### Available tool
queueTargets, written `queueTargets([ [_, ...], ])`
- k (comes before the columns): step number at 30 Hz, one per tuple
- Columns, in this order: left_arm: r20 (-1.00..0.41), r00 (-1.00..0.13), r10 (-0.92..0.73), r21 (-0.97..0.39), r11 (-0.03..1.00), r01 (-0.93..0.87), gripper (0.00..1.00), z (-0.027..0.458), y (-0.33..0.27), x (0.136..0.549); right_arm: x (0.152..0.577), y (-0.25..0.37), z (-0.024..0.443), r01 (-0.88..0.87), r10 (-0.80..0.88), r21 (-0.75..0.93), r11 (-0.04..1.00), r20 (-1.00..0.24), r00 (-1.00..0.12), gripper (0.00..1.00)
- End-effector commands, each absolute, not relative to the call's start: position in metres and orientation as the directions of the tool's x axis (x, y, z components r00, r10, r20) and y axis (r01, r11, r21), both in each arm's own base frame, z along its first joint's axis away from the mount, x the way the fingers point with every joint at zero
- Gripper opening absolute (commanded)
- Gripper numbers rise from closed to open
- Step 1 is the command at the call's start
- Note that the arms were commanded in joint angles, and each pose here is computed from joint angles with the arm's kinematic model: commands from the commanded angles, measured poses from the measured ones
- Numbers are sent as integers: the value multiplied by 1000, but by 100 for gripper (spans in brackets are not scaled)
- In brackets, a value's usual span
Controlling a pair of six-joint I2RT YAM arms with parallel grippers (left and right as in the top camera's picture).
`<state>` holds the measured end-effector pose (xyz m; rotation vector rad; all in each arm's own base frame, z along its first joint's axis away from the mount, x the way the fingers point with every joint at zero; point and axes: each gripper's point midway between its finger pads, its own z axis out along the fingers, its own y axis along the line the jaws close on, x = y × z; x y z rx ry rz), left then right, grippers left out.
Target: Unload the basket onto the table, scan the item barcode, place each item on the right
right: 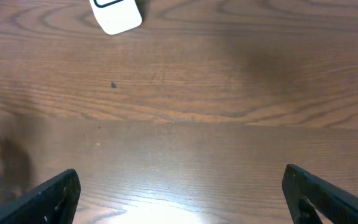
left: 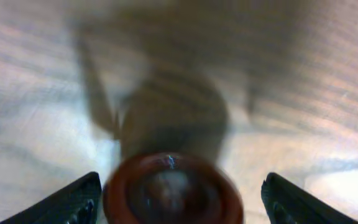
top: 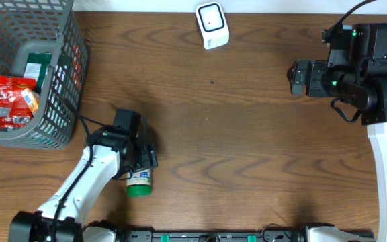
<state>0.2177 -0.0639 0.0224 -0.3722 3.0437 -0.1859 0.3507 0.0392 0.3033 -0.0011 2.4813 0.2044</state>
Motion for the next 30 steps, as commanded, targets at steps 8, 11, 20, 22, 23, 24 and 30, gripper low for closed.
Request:
queueTargets([
  [8, -60, -982, -180, -289, 945, -155, 83, 12, -101, 262, 353, 39, 306, -54, 47, 146, 988, -610, -791, 99],
  [11, -164, -978, -132, -302, 950, -77, 83, 38, -106, 296, 353, 39, 306, -55, 46, 146, 988, -610, -791, 99],
  [20, -139, -949, -283, -116, 956, -268, 90, 94, -71, 301, 353, 39, 306, -55, 46, 146, 988, -610, -791, 99],
  [22, -80, -946, -313, -60, 949, -309, 91, 94, -61, 280, 353, 39, 306, -55, 47, 146, 988, -611, -790, 99],
  [23, -55, -950, -308, -43, 951, -306, 91, 94, -59, 272, 353, 39, 306, -55, 46, 146, 988, -610, -791, 99],
  [24, -35, -957, -288, -30, 958, -287, 91, 94, -58, 266, 353, 39, 306, -55, 46, 146, 988, -610, -791, 99],
  [30, 84, -982, -167, 50, 985, -163, 90, 84, -46, 232, 353, 39, 306, -55, 46, 146, 988, -610, -791, 99],
])
